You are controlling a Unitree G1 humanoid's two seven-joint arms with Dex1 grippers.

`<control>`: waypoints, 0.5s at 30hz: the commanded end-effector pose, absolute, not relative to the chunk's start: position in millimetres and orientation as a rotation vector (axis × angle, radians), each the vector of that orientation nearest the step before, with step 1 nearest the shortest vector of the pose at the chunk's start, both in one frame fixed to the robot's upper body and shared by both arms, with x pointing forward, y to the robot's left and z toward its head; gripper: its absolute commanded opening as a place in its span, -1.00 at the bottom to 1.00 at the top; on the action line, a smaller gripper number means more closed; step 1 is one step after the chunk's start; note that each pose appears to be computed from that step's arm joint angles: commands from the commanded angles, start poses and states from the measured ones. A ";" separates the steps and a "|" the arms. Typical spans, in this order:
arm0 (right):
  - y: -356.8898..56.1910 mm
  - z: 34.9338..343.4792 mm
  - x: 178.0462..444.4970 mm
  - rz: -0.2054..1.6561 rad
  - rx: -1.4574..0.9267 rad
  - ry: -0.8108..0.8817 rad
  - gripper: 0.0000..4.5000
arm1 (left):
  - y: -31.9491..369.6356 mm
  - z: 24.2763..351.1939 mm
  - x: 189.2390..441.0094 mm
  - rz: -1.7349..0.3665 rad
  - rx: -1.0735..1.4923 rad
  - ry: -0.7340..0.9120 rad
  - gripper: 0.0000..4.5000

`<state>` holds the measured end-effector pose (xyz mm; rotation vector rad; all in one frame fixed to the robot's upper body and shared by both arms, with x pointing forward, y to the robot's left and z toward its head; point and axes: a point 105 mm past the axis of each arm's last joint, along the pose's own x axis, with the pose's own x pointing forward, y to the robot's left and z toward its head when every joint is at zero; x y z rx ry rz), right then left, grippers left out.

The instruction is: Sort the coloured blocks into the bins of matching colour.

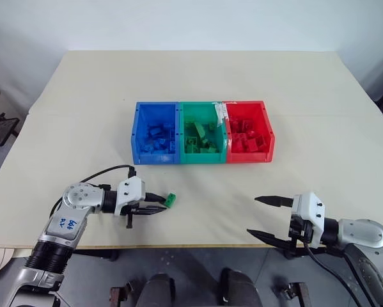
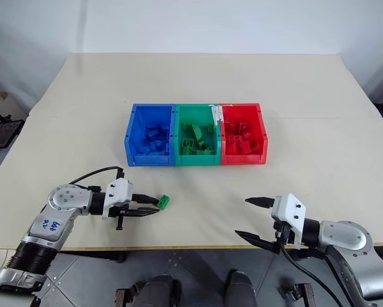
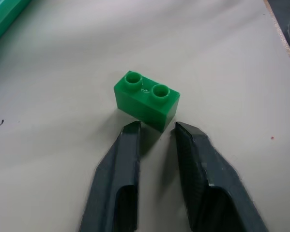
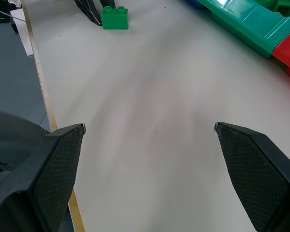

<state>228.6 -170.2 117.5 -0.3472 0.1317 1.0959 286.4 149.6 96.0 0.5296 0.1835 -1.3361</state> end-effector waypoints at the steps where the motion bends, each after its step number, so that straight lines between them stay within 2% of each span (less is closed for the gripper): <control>1: -165.4 126.1 226.7 1.106 -0.365 0.084 1.00 | 148.1 94.2 281.9 -1.353 0.532 0.205 0.01; 6: -163.8 125.5 226.4 1.114 -0.363 0.085 1.00 | 140.1 95.4 283.2 -1.329 0.523 0.163 0.69; 15: -159.5 129.3 227.6 1.123 -0.365 0.077 1.00 | 120.4 88.1 291.6 -1.313 0.484 0.158 0.69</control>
